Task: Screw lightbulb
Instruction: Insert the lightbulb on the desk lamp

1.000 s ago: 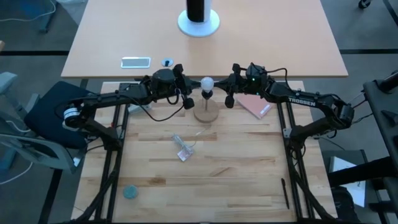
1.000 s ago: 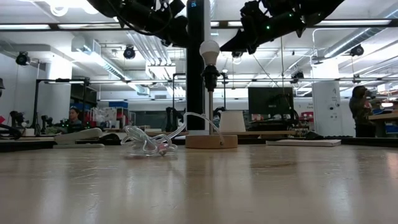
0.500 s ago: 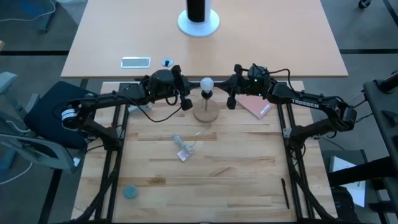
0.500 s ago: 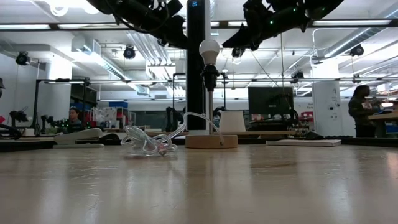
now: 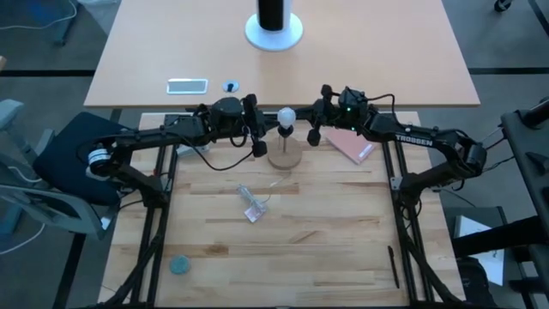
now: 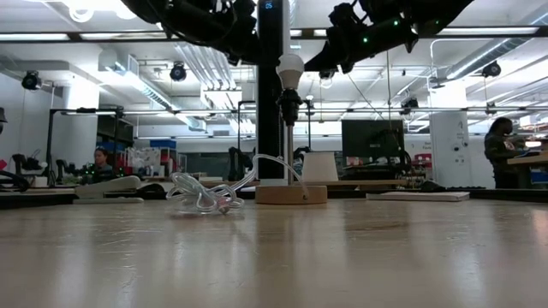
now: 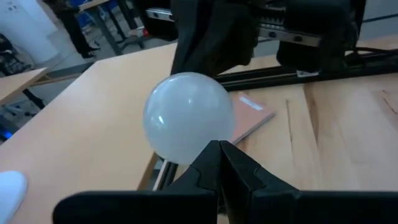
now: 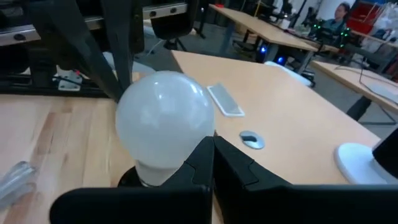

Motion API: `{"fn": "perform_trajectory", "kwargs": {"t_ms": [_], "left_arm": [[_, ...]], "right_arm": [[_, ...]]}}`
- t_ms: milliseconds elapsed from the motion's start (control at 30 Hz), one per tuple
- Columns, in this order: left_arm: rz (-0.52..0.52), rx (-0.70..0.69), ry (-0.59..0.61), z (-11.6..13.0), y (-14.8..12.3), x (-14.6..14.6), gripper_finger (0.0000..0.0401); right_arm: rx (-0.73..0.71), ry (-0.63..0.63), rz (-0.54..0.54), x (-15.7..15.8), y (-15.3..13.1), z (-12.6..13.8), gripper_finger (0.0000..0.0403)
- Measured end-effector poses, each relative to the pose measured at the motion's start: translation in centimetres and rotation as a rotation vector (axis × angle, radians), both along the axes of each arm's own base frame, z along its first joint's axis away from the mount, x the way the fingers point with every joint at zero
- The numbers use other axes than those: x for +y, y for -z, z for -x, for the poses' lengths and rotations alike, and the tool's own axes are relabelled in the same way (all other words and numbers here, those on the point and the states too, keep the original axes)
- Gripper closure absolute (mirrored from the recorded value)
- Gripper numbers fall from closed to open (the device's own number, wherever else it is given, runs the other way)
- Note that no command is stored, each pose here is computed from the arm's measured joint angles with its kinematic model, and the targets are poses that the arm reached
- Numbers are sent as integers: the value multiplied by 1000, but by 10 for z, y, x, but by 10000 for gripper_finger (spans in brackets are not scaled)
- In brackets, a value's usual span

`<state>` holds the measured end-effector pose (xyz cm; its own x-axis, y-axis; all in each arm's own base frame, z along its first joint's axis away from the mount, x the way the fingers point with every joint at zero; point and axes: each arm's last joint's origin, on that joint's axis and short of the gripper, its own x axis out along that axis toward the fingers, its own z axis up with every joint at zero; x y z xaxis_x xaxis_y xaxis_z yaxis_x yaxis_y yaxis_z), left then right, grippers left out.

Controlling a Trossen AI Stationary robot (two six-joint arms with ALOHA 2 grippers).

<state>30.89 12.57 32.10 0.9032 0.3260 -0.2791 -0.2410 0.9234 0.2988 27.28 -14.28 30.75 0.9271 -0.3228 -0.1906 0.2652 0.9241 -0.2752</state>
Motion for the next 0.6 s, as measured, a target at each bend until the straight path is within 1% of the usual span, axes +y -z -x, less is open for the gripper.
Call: {"fn": "perform_trajectory", "kwargs": {"t_ms": [200,367,500,600], "left_arm": [[1,1,-10,1,0,2,401],[-14,7,-66,2,0,4,401],[-15,8,-76,2,0,5,401],[0,48,-74,4,3,4,401]], "right_arm": [[9,-21,-17,4,-2,2,401],[20,-33,-39,7,-3,6,401],[24,-38,-52,9,-5,8,401],[27,-35,-60,10,-6,10,401]]}}
